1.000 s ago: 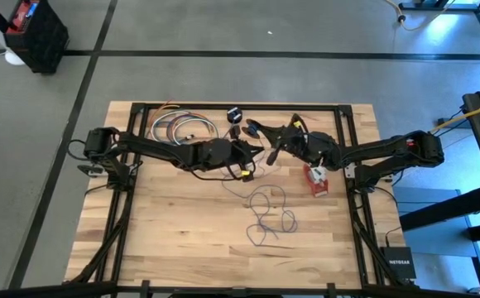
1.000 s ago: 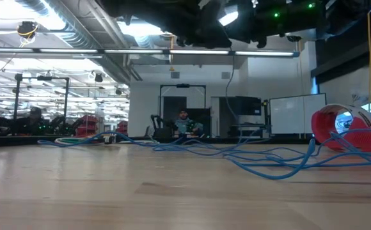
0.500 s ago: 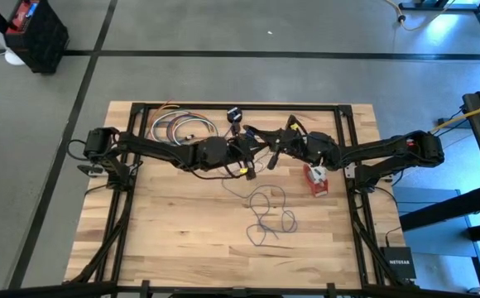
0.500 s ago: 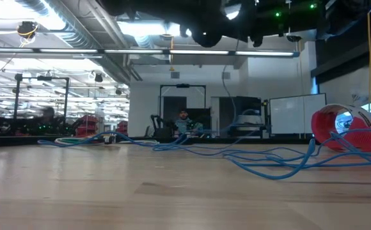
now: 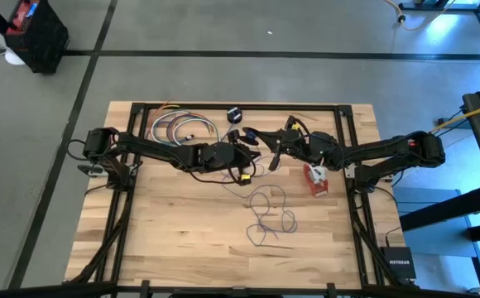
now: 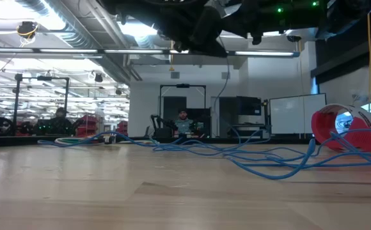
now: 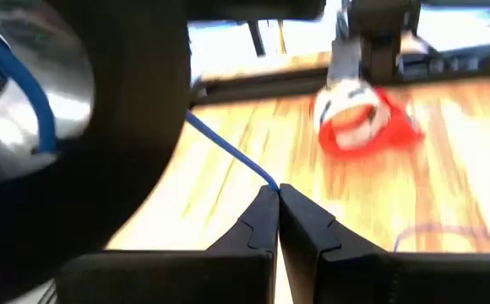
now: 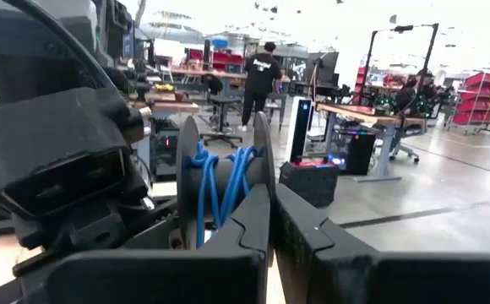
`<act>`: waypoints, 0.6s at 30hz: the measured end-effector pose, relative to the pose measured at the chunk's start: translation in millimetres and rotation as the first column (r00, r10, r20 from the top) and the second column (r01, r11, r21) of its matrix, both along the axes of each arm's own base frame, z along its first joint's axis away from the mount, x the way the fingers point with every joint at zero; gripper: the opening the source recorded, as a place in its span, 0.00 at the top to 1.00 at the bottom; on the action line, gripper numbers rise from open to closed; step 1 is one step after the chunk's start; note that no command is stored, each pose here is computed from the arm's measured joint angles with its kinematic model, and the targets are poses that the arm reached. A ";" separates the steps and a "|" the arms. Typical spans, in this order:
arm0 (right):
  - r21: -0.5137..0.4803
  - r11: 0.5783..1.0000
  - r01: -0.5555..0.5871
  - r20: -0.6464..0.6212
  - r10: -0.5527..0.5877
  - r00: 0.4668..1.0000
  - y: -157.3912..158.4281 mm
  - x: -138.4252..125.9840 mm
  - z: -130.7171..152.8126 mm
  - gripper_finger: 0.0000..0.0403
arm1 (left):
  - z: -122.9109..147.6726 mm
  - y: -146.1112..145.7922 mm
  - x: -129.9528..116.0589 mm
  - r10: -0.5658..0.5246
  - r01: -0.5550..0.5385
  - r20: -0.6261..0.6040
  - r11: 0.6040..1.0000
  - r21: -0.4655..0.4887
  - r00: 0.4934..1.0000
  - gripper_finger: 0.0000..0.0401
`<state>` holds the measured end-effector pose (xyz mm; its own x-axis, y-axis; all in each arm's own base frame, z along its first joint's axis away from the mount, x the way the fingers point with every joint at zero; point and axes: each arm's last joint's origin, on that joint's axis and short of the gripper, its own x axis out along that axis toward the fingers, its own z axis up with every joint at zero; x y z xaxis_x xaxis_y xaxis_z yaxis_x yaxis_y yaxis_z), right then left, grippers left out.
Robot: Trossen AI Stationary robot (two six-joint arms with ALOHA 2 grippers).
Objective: Coil cords
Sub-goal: Coil the blue wire onto the spool
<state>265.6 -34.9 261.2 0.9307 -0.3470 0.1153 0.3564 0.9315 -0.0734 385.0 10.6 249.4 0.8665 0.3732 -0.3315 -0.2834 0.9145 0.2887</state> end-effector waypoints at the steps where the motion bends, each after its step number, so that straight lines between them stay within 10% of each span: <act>1: 0.001 1.000 0.001 -0.008 -0.001 1.000 -0.1 -0.5 -0.4 0.97 | -1.9 0.1 -0.8 0.003 -0.003 -0.022 1.000 0.001 1.000 1.00; 18: 0.004 1.000 -0.001 0.029 0.001 1.000 1.0 -10.7 13.1 0.97 | -23.4 3.6 -18.0 0.085 -0.067 -0.318 0.996 0.065 0.944 1.00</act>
<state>254.9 -33.9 274.3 0.9274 -0.3467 0.1404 0.3574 0.9321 -0.0593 366.9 14.2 226.0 0.6863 0.4579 -0.5650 -0.2364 0.8752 0.4222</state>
